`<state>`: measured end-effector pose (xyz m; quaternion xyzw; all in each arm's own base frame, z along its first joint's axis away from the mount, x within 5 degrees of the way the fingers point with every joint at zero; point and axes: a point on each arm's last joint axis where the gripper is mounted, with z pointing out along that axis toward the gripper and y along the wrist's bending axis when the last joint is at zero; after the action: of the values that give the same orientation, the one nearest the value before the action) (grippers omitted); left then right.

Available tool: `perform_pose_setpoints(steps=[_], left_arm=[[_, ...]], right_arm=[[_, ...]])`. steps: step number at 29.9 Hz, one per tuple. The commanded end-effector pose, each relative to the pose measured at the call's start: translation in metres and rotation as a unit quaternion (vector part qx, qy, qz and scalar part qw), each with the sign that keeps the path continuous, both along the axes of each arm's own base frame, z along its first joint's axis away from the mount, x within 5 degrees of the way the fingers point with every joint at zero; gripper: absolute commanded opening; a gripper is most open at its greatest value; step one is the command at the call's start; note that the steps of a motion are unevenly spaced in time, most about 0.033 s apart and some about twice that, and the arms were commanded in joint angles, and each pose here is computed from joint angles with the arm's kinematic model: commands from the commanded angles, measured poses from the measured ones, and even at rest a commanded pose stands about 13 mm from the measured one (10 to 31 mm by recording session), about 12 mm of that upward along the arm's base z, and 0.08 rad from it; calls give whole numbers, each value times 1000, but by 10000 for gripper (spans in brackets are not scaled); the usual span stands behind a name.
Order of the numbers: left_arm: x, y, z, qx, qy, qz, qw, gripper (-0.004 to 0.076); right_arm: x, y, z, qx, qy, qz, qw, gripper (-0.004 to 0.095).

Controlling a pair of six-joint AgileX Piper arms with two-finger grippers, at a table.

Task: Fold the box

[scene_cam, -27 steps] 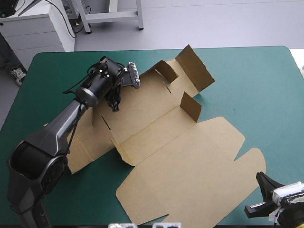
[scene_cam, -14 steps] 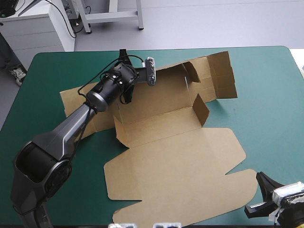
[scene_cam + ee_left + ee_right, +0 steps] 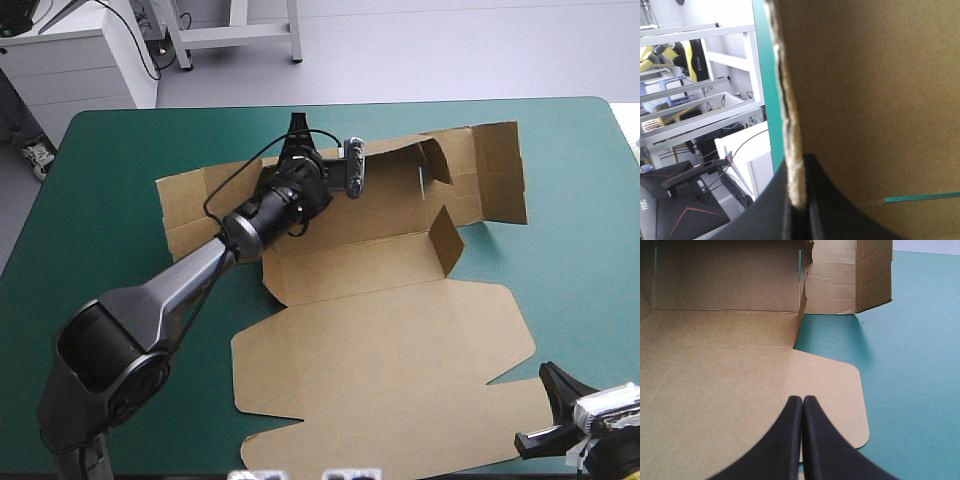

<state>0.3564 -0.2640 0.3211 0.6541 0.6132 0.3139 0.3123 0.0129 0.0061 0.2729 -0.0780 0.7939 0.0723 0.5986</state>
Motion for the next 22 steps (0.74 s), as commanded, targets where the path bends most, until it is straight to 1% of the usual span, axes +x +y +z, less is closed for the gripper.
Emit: perform_pose_setpoints(steps=[1, 5, 10, 15, 22], left_arm=[[-23, -9, 20, -11, -47, -13, 999, -9], [-44, -15, 2, 11, -53, -22, 998, -9], [-56, -3, -9, 40, -111, -13, 993, -9], [-69, 9, -11, 20, -155, -18, 988, -9], [-108, 10, -23, 6, -203, -74, 976, -8]], right_arm=[[-5, -1, 15, 13, -61, -5, 998, -20], [-5, -1, 15, 13, -61, -5, 998, -20], [-5, -1, 15, 13, -61, -5, 998, -20], [-5, -1, 15, 13, -61, -5, 998, -20], [-5, -1, 15, 14, -61, -5, 998, -20]])
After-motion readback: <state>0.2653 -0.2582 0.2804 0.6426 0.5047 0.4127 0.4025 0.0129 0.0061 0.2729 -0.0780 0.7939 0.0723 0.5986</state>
